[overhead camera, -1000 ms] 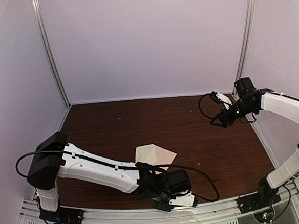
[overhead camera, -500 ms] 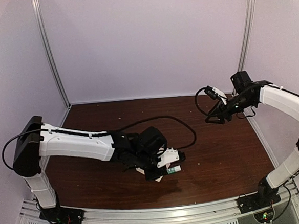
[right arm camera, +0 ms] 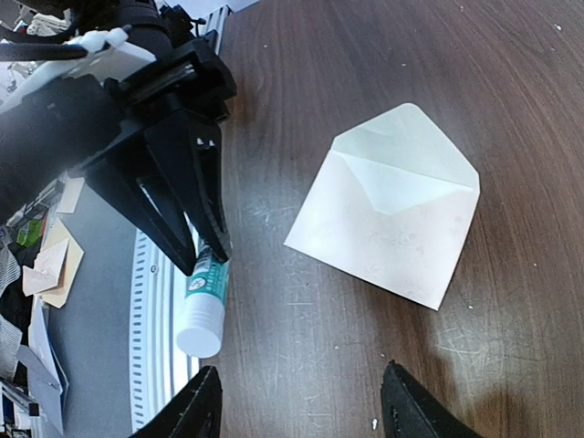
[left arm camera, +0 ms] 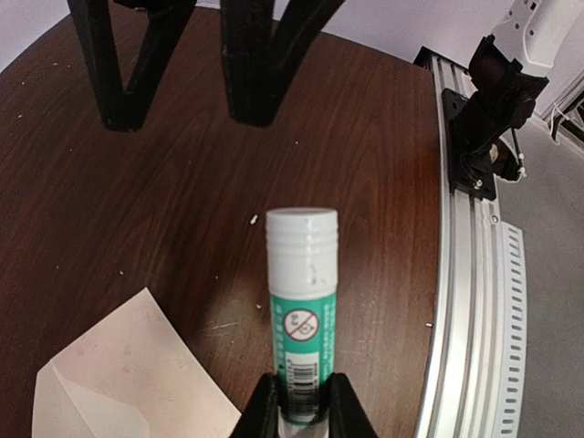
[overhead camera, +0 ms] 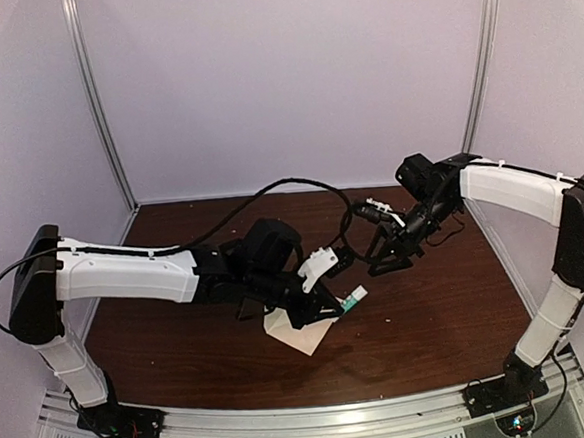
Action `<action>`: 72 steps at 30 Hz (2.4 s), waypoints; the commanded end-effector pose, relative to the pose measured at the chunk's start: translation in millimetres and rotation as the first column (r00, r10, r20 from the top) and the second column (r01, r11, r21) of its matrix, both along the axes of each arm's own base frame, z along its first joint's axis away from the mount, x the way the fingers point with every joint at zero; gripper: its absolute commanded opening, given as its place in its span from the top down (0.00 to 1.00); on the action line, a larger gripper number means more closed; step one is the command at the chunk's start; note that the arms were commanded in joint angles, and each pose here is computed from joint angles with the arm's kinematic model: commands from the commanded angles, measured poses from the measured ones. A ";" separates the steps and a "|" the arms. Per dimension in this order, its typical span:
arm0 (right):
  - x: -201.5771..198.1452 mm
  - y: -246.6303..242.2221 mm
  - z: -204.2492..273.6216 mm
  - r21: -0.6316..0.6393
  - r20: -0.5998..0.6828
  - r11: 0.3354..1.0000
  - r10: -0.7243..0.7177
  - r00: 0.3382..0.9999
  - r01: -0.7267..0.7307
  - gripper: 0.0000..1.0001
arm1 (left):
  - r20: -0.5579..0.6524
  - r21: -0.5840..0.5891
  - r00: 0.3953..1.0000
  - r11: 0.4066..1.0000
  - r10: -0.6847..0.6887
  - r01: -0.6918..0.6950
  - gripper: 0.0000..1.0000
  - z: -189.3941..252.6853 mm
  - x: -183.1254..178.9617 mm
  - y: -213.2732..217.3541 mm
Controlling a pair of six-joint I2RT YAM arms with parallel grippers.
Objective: Place the letter into the envelope and seal it
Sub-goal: Pass from the left arm to the right, then open the solid glue cap from the solid glue.
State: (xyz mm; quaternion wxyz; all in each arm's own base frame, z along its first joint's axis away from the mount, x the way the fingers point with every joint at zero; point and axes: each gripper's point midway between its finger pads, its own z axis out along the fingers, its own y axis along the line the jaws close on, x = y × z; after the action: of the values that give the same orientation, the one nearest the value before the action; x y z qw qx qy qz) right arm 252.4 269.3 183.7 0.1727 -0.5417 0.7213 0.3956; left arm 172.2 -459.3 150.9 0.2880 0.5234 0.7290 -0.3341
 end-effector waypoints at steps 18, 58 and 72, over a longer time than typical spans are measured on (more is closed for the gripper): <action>-39.3 24.4 13.8 0.112 -0.049 0.989 0.105 0.993 -0.099 0.39 | -0.052 -0.208 0.998 0.977 0.026 -0.036 0.89 41.2 8.6 -7.1; -56.8 32.4 18.0 0.177 -0.111 0.974 0.165 0.980 -0.143 0.96 | -0.109 -0.308 0.993 0.951 -0.047 0.011 0.66 42.0 9.2 -30.8; -55.9 32.4 18.5 0.179 -0.101 0.974 0.157 0.983 -0.137 0.96 | -0.121 -0.304 0.990 0.952 -0.070 0.030 0.69 36.6 8.6 -35.8</action>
State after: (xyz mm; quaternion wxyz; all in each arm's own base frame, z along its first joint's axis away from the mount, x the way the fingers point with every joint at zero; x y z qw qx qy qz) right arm 199.5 299.6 194.0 0.1358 -0.5510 0.6608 0.4912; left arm 175.6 -485.6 172.8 0.2896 0.4650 0.6938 -0.4674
